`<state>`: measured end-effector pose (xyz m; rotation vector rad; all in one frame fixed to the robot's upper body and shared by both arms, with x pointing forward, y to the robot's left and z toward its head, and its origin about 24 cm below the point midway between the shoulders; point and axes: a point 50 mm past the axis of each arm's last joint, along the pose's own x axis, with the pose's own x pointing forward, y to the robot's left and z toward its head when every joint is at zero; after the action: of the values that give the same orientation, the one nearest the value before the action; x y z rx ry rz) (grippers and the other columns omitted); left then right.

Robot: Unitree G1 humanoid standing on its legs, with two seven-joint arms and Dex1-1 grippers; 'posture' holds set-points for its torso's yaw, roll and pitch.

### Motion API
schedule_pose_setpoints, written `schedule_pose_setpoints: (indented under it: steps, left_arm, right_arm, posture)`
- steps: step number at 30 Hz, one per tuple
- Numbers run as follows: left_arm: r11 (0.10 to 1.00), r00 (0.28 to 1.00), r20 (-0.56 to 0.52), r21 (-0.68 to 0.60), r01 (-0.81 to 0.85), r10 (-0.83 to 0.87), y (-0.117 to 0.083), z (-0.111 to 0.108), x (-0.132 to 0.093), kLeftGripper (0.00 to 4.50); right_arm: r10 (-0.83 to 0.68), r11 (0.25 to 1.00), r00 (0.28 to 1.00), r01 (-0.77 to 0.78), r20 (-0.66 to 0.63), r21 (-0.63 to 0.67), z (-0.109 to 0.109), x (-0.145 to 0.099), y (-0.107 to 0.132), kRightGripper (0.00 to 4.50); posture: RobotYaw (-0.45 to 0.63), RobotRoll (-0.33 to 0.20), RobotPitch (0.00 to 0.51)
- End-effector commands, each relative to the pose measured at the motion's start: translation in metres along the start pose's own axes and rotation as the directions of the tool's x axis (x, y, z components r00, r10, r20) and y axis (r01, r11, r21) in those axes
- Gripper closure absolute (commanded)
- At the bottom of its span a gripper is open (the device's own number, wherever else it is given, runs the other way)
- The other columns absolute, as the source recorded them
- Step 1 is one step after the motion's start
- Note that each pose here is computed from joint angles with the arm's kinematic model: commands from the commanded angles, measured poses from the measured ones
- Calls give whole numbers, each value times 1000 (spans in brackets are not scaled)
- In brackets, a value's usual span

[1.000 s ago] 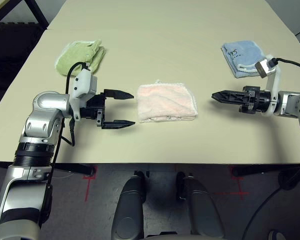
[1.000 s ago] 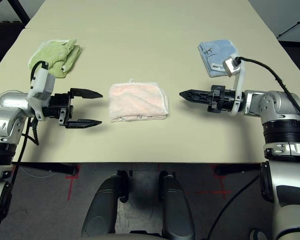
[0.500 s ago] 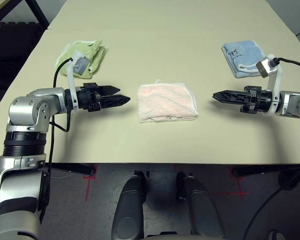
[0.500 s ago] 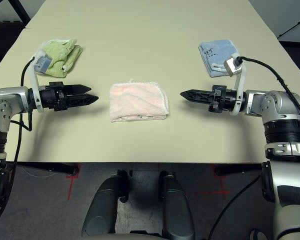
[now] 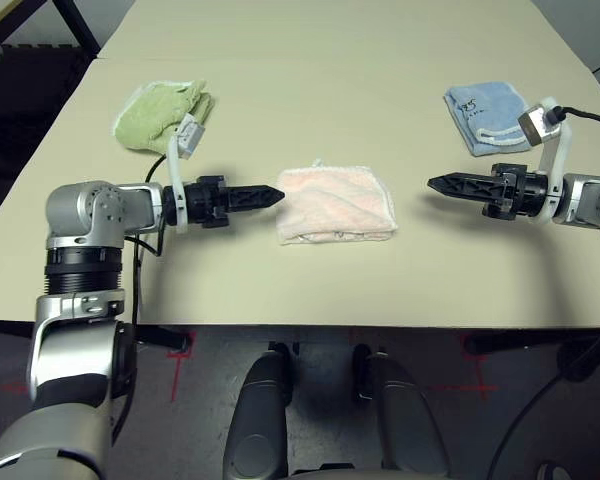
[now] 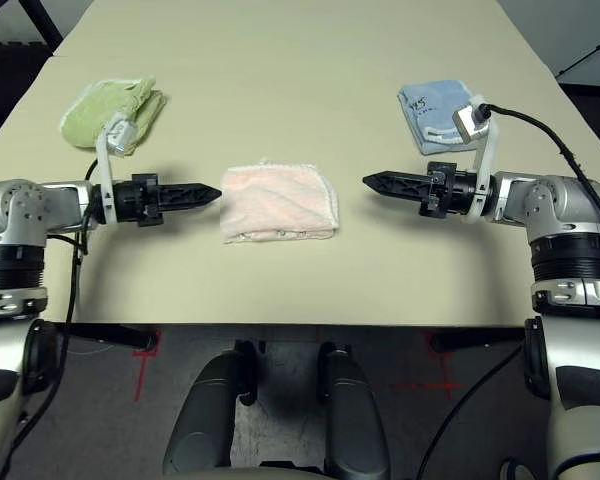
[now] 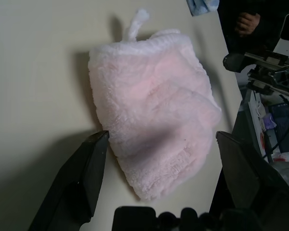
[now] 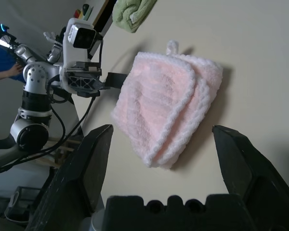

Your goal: Fold the towel and set it aside.

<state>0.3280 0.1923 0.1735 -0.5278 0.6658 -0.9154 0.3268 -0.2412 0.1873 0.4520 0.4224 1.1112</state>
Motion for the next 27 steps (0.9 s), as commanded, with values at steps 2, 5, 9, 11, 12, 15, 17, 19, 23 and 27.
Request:
schedule_pose_setpoints:
  steps: [2,5,9,11,12,15,17,19,23,27]
  left_arm:
    - [998,1000,-14,-53,-18,17,4,-2,5,0]
    - [998,1000,-21,-65,-19,17,3,-2,9,0]
    - [997,1000,-23,-76,11,-13,-1,-2,17,0]
    - [996,999,-28,-80,33,-35,-4,-2,24,0]
    - [996,999,-32,-81,39,-42,-6,-3,27,0]
    - [995,998,-38,-86,53,-57,-8,-4,34,0]
    - [993,997,-27,-93,71,-73,-11,-2,39,0]
    - [992,996,-20,-96,86,-89,-14,0,43,0]
    - [990,994,-22,-96,101,-103,-18,1,51,0]
    - [989,993,-12,-94,117,-119,-22,3,56,0]
  right_arm:
    - [-11,1000,1000,11,7,-1,-1,-6,0,23]
    - [-15,1000,1000,15,8,-2,-1,-6,-1,23]
    - [-14,1000,1000,14,8,-3,-1,-5,-1,23]
    - [-13,1000,1000,13,7,-3,-1,-4,-1,23]
    - [-12,1000,1000,12,7,-4,-1,-4,-1,23]
    - [-12,1000,1000,12,6,-5,0,-4,-1,23]
    - [-12,1000,1000,12,5,-5,0,-4,-1,23]
    - [-13,1000,1000,13,2,-5,-1,-4,-1,23]
    - [-14,1000,1000,14,0,-3,-2,-4,-1,23]
    - [-12,1000,1000,12,-1,-3,-3,-4,-1,23]
  posture:
    - [-56,0,235]
    - [-56,0,235]
    - [-56,0,238]
    - [-52,0,241]
    - [-52,0,241]
    - [-52,0,241]
    - [-52,0,241]
    - [-52,0,241]
    - [-52,0,241]
    - [-53,0,240]
